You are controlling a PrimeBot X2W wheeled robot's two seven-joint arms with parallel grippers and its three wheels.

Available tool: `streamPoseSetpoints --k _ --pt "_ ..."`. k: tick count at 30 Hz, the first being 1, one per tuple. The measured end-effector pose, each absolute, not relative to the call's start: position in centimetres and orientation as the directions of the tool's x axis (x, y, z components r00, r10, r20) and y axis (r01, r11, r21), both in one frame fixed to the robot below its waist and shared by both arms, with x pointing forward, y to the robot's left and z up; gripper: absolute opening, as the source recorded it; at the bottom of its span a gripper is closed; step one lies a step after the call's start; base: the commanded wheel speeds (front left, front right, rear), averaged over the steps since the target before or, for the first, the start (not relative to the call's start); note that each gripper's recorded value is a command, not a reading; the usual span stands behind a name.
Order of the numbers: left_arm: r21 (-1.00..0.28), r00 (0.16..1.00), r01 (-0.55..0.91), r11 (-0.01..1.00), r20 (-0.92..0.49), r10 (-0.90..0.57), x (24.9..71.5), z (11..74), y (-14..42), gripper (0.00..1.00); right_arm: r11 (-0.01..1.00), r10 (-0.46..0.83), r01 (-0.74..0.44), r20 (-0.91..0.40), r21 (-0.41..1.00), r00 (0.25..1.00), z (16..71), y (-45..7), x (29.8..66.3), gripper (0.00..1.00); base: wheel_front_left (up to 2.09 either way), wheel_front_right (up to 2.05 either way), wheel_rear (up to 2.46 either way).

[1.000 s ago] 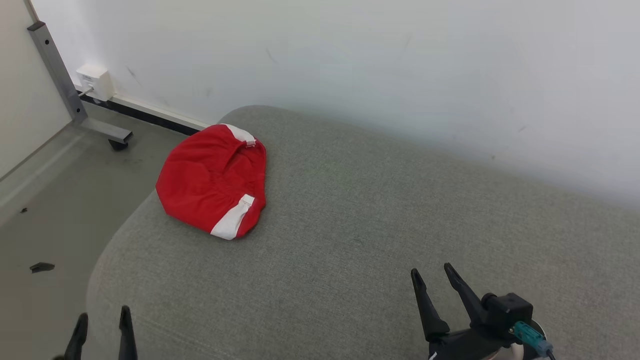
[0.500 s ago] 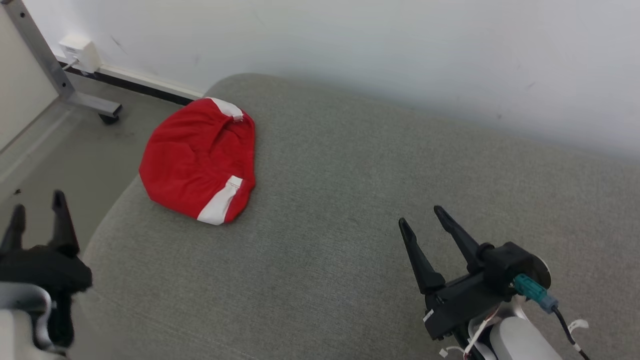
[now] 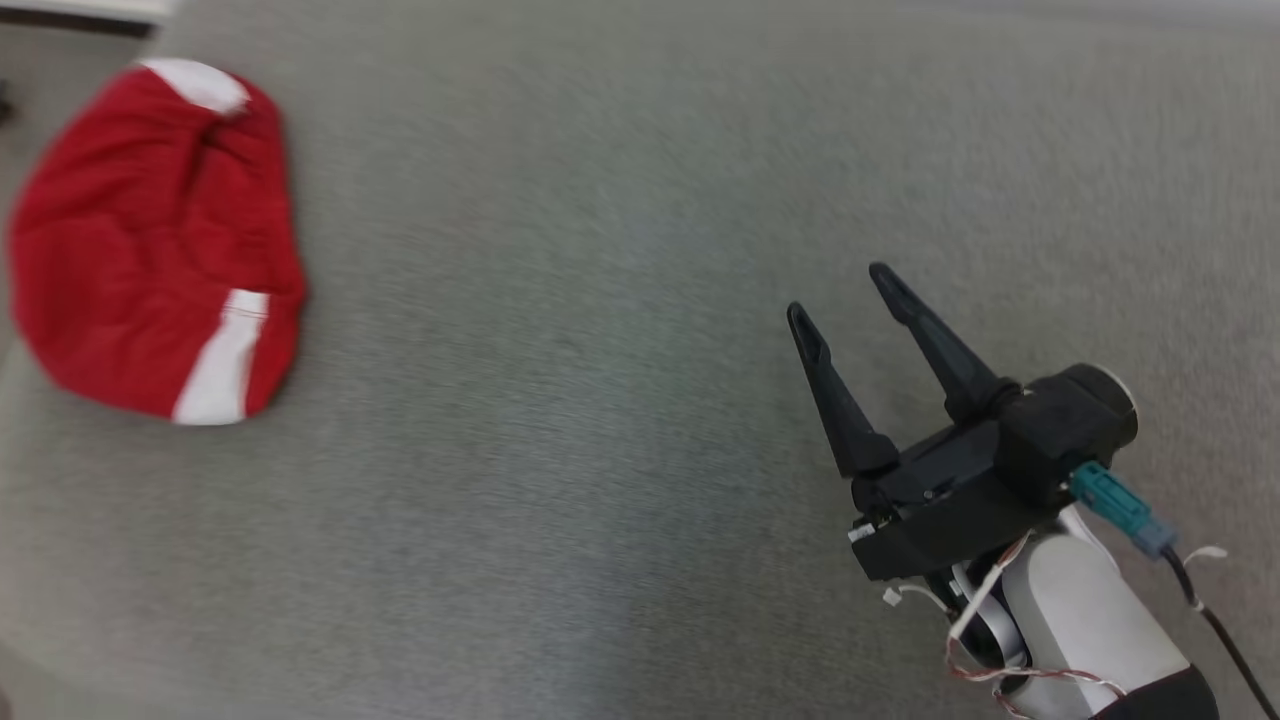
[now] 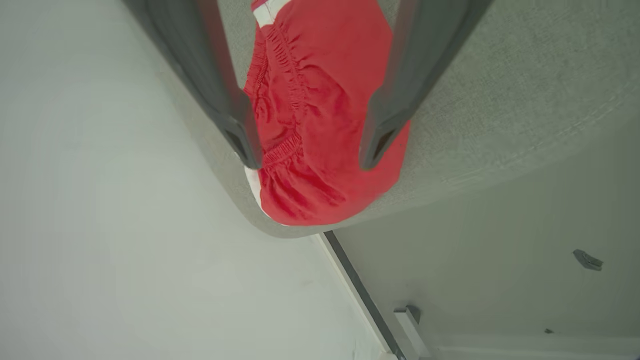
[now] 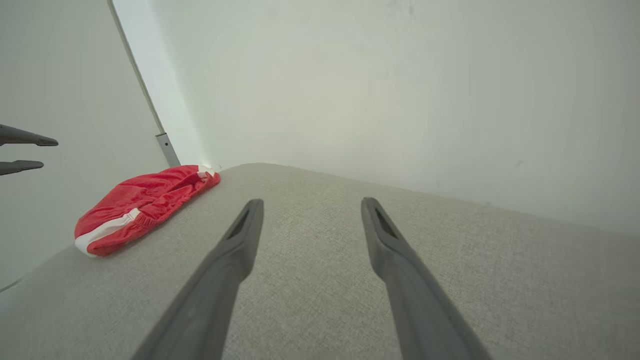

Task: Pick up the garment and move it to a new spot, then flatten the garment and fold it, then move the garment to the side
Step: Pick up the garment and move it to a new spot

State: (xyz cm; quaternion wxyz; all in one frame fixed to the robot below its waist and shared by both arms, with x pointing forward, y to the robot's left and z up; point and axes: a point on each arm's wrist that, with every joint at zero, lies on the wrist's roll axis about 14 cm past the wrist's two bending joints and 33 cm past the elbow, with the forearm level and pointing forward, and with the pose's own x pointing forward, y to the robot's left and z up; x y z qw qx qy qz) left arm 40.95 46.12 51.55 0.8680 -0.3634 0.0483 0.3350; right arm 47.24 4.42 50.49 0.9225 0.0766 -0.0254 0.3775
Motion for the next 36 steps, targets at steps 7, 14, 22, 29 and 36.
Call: streamPoseSetpoints --k 7,14,22,29,36 --pt "-0.545 0.718 -0.695 0.468 -0.538 0.44 46.3 45.3 44.3 1.0 0.768 0.616 -0.614 0.052 0.179 0.786 46.3 0.8 49.5 1.0 0.0 0.0 0.0" --pt "-0.422 0.623 -0.757 0.498 -0.696 0.357 49.5 38.6 41.1 1.0 0.836 0.53 -0.515 -0.039 0.189 0.847 42.1 -3.5 50.0 1.0 0.0 0.0 0.0" --pt "-0.364 0.548 -0.785 0.501 -0.786 0.286 49.8 34.0 39.6 0.09 0.876 0.468 -0.448 -0.092 0.177 0.879 40.2 -6.4 49.9 1.0 0.0 0.0 0.0" --pt "-0.425 0.585 -0.757 0.496 -0.779 0.226 49.2 34.2 39.4 0.0 0.881 0.462 -0.444 -0.094 0.164 0.882 40.8 -6.7 49.6 1.0 0.0 0.0 0.0" --pt "-0.503 0.693 -0.659 0.559 -0.696 0.191 49.7 38.8 39.4 0.0 0.876 0.462 -0.446 -0.059 0.182 0.885 42.8 -6.1 48.5 1.0 0.0 0.0 0.0"
